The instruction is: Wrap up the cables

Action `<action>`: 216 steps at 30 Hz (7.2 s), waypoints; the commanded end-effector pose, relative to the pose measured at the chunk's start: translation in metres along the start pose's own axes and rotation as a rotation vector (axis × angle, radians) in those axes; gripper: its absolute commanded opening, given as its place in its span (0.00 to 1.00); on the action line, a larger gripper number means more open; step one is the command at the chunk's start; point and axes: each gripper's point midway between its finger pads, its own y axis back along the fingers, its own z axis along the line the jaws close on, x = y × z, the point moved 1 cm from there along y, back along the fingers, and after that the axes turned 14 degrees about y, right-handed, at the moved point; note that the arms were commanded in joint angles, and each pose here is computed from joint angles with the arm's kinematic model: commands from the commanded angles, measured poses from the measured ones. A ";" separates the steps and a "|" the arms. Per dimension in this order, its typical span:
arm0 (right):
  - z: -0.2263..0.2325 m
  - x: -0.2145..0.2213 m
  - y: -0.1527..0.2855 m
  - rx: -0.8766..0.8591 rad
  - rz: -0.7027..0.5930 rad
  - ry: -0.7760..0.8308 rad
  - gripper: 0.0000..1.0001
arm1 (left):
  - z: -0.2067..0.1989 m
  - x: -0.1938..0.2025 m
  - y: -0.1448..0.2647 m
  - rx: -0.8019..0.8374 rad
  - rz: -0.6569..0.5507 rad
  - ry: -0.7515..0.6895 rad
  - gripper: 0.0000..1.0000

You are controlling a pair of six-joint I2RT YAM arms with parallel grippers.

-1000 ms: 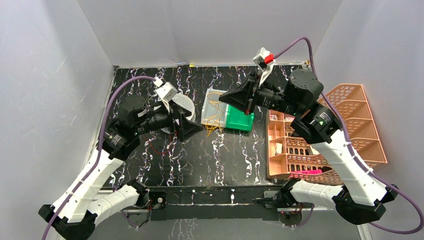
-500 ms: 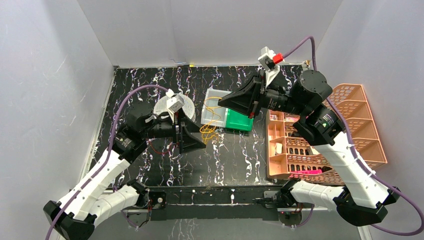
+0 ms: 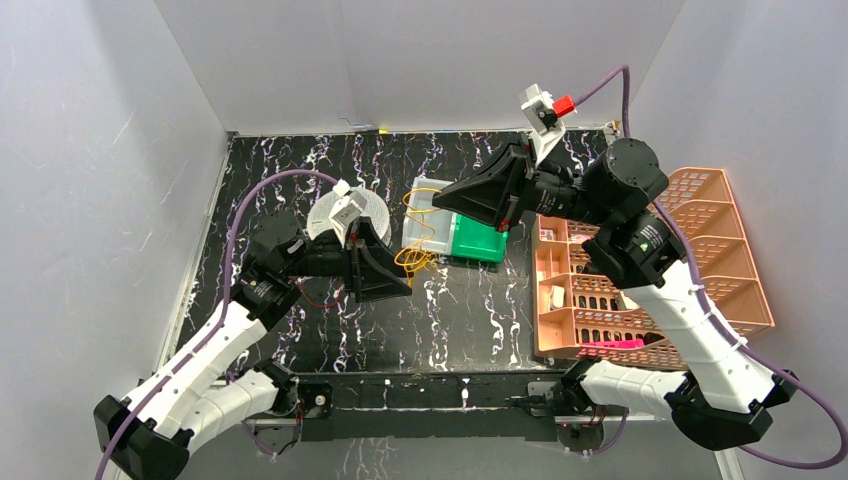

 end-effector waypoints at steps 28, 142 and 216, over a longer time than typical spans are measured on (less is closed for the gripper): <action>-0.028 -0.064 0.066 0.478 -0.180 0.202 0.00 | -0.032 0.040 0.038 -0.088 0.111 -0.041 0.00; 0.024 0.165 -0.014 -0.236 0.219 0.138 0.00 | -0.013 -0.017 0.054 -0.459 0.017 -0.067 0.66; 0.098 0.032 0.012 -0.532 -0.067 0.359 0.00 | -0.029 0.106 -0.001 0.217 0.325 0.508 0.16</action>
